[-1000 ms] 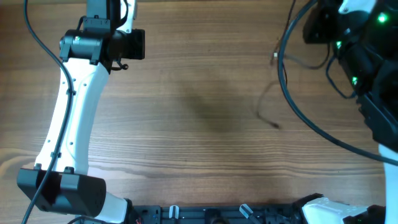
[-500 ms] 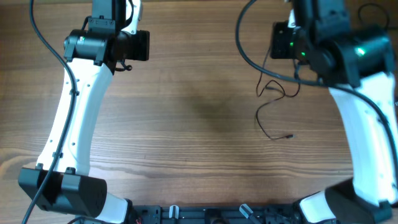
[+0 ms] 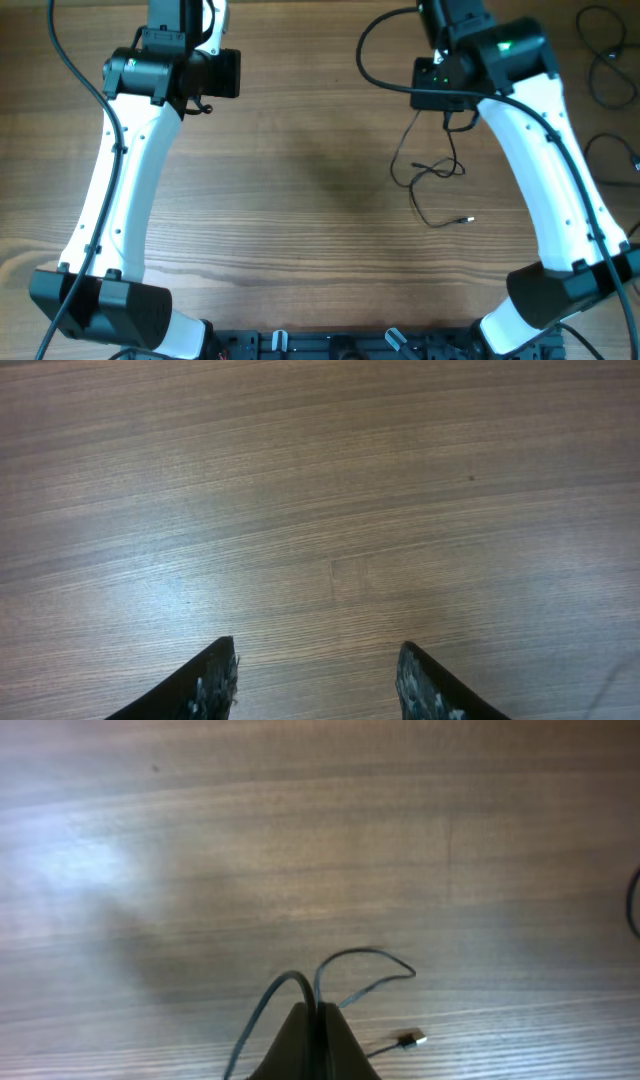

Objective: Untangle cables
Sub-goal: 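Lower the cable at the right side and move the right gripper back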

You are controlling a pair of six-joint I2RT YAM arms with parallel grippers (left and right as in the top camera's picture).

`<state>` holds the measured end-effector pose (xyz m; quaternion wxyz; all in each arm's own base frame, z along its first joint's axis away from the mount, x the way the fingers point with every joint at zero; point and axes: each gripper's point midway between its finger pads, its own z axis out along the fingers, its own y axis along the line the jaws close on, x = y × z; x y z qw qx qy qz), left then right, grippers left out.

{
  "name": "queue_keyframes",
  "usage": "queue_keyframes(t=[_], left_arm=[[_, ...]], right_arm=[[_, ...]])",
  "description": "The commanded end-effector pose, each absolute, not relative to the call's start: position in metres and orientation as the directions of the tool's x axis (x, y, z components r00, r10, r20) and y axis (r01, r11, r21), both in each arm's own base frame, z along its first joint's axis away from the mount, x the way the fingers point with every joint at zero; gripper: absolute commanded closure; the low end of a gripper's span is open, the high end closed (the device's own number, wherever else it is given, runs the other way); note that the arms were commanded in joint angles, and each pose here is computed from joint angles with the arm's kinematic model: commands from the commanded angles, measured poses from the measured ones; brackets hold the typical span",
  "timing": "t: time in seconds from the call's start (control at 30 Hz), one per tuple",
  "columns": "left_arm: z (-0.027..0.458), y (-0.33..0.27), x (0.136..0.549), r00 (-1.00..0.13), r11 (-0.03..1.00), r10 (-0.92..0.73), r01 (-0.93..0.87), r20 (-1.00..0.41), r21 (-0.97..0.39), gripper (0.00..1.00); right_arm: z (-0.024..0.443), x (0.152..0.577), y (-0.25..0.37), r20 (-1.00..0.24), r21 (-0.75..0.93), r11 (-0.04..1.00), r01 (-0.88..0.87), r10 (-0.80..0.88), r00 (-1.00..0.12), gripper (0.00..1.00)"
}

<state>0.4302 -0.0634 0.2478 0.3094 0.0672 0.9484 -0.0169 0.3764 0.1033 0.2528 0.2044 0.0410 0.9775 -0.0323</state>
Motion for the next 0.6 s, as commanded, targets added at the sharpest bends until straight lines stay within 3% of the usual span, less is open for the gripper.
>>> queue_keyframes(t=[0.0,0.2,0.57], left_arm=[[0.255,-0.067,0.428,-0.787,0.988,0.122,0.154,-0.605,0.0,0.47],[0.255,-0.067,0.428,-0.787,0.988,0.122,0.154,-0.605,0.0,0.46],[0.255,-0.067,0.428,-0.787,0.988,0.122,0.154,-0.605,0.0,0.46]], right_arm=[[0.233,0.384,0.104,-0.387,-0.052,0.994,0.092,0.065,-0.92,0.96],[0.241,0.396,0.091,-0.447,-0.086,0.988,0.127,0.075,-0.891,0.96],[0.268,0.407,0.007,-0.529,-0.066,0.932,0.356,0.269,-0.804,0.96]])
